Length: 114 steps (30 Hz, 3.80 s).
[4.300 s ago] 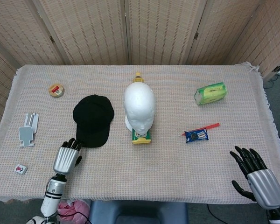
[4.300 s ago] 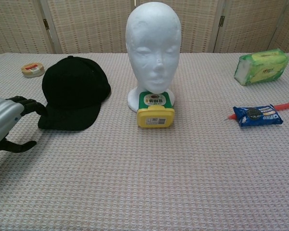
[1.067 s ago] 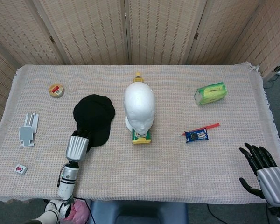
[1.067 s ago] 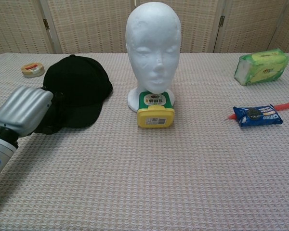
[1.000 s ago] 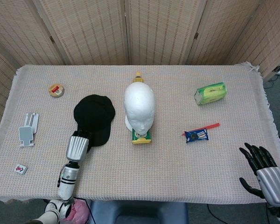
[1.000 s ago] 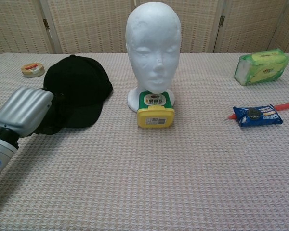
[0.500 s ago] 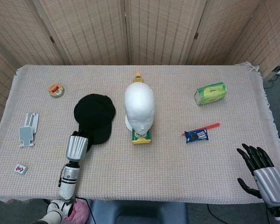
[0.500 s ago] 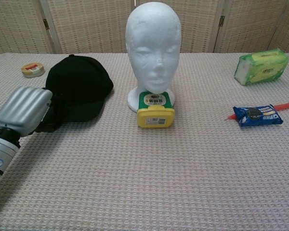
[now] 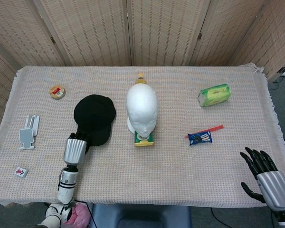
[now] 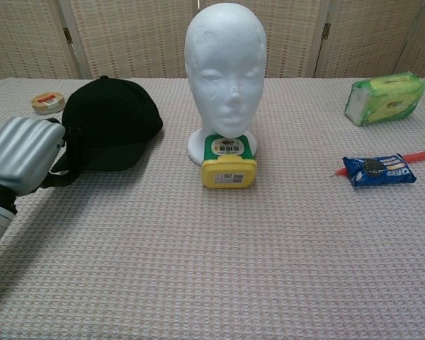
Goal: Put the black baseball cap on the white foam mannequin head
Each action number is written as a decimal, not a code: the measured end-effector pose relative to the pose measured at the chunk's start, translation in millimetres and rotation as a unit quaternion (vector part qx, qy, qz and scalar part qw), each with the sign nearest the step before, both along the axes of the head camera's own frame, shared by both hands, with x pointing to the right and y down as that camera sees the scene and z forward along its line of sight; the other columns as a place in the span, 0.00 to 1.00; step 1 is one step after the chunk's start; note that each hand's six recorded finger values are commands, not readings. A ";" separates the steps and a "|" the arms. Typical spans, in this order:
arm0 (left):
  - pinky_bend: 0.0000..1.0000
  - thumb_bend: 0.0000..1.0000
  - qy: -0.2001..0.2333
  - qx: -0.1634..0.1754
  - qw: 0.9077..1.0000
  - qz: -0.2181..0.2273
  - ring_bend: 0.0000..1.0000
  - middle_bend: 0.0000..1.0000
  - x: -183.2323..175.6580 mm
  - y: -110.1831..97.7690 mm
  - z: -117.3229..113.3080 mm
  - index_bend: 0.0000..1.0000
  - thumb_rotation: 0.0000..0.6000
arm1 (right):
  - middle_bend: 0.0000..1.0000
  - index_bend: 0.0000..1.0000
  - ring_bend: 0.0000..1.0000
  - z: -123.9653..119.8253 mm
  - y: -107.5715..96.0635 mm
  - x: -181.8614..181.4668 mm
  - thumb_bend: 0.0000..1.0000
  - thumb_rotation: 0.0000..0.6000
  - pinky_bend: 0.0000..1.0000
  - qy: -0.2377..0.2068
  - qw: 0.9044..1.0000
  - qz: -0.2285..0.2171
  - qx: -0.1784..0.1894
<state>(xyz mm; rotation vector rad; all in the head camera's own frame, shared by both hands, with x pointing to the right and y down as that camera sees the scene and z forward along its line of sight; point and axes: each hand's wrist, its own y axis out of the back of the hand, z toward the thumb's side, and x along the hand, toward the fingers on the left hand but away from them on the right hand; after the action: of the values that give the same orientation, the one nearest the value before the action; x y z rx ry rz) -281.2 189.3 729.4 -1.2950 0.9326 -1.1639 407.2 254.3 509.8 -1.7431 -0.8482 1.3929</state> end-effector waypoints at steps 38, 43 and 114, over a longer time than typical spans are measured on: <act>0.61 0.47 -0.008 0.221 0.973 -0.065 0.49 0.65 -47.7 -35.8 -93.0 0.64 1.00 | 0.00 0.00 0.00 -4.3 5.1 -2.7 0.24 1.00 0.00 -0.004 1.000 -0.008 0.005; 0.61 0.47 -0.009 0.241 0.969 -0.055 0.49 0.65 -45.4 -41.4 -104.6 0.64 1.00 | 0.00 0.00 0.00 -3.8 4.3 -2.7 0.24 1.00 0.00 -0.003 1.000 -0.007 0.007; 0.61 0.46 0.034 0.250 0.967 0.044 0.49 0.65 159.4 -96.1 -170.7 0.64 1.00 | 0.00 0.00 0.00 -10.5 -12.8 21.6 0.24 1.00 0.00 -0.038 0.999 0.028 -0.015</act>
<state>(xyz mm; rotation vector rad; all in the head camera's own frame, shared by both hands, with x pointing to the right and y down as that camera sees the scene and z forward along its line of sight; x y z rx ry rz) -121.8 93.2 558.7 -0.9574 1.1201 -0.7503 428.7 241.5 499.3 -1.8182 -0.9290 1.3897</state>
